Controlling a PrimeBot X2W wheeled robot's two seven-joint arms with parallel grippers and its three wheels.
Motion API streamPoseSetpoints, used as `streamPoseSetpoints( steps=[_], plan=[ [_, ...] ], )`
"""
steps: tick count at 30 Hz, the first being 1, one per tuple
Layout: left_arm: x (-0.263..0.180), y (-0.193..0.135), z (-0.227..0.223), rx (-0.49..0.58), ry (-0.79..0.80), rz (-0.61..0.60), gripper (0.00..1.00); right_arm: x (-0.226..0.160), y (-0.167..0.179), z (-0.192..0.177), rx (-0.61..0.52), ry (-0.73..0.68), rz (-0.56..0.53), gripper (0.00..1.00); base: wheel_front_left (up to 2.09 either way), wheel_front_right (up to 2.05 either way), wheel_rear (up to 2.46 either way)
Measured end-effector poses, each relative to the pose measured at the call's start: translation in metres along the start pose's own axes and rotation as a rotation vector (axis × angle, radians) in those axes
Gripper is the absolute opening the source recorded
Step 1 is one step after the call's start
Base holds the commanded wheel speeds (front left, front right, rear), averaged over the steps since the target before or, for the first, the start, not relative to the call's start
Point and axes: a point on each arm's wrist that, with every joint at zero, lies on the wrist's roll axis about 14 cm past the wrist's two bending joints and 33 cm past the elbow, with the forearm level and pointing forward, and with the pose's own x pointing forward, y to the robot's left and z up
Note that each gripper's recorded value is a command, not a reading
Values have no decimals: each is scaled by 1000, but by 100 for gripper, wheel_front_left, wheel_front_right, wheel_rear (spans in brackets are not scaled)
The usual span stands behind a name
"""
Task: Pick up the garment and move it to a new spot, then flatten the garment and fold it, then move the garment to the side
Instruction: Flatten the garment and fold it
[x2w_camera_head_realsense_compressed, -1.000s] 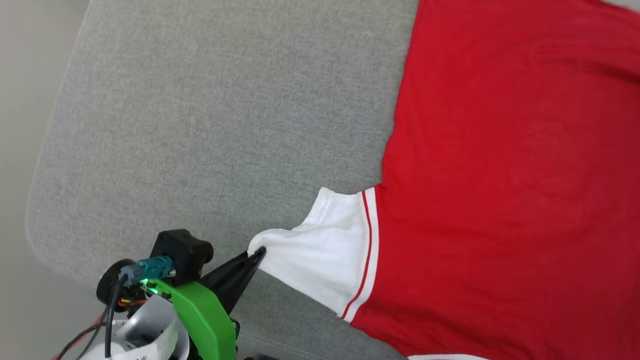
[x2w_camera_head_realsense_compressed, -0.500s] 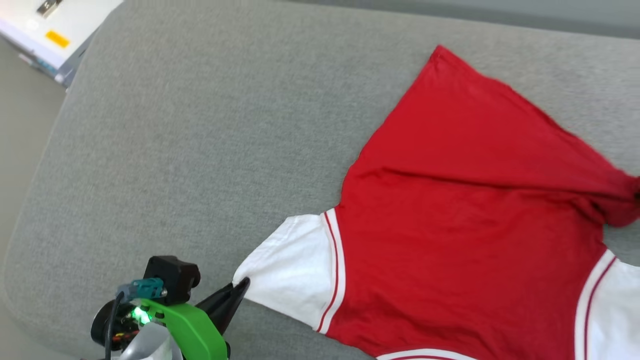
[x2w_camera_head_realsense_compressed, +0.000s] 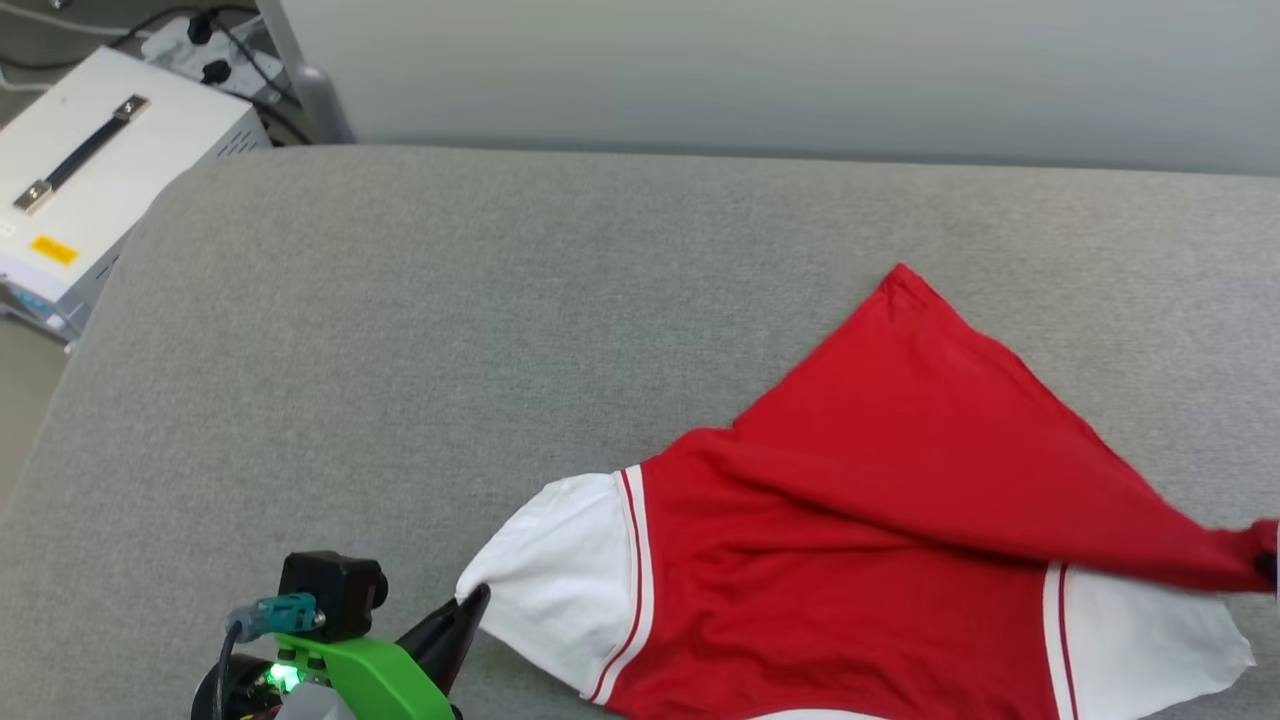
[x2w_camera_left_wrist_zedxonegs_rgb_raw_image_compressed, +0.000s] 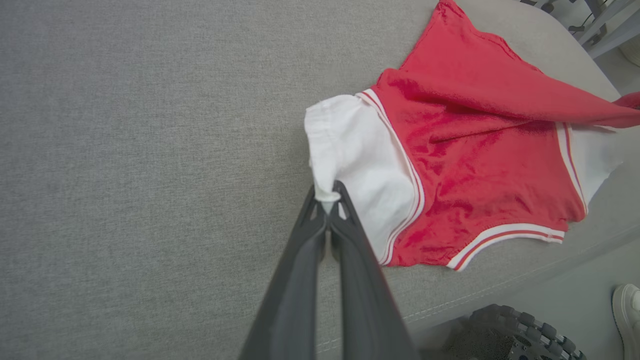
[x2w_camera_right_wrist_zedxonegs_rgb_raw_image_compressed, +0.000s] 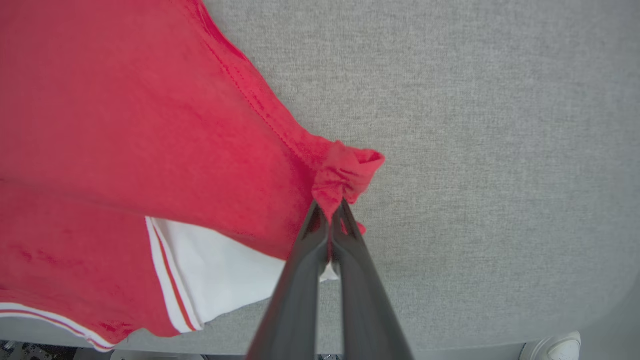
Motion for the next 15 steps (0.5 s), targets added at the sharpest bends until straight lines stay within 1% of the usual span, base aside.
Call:
streamPoseSetpoints(
  steps=[4, 8, 11, 15],
  plan=[
    [1, -9, 3, -18, -38, -17, 0, -16, 1, -25, 46, 2, 10, 0, 0, 0, 0],
    [3, -15, 4, -25, -57, -28, 0, -22, 3, -56, 95, 38, 19, 0, 0, 0, 0],
    [4, -18, 3, -31, -70, -32, 0, -24, 2, -75, 123, 62, 18, 0, 0, 0, 0],
    [6, -21, 1, -49, -79, -33, 0, -22, 12, -90, 169, 83, 48, 0, 0, 0, 0]
  ],
)
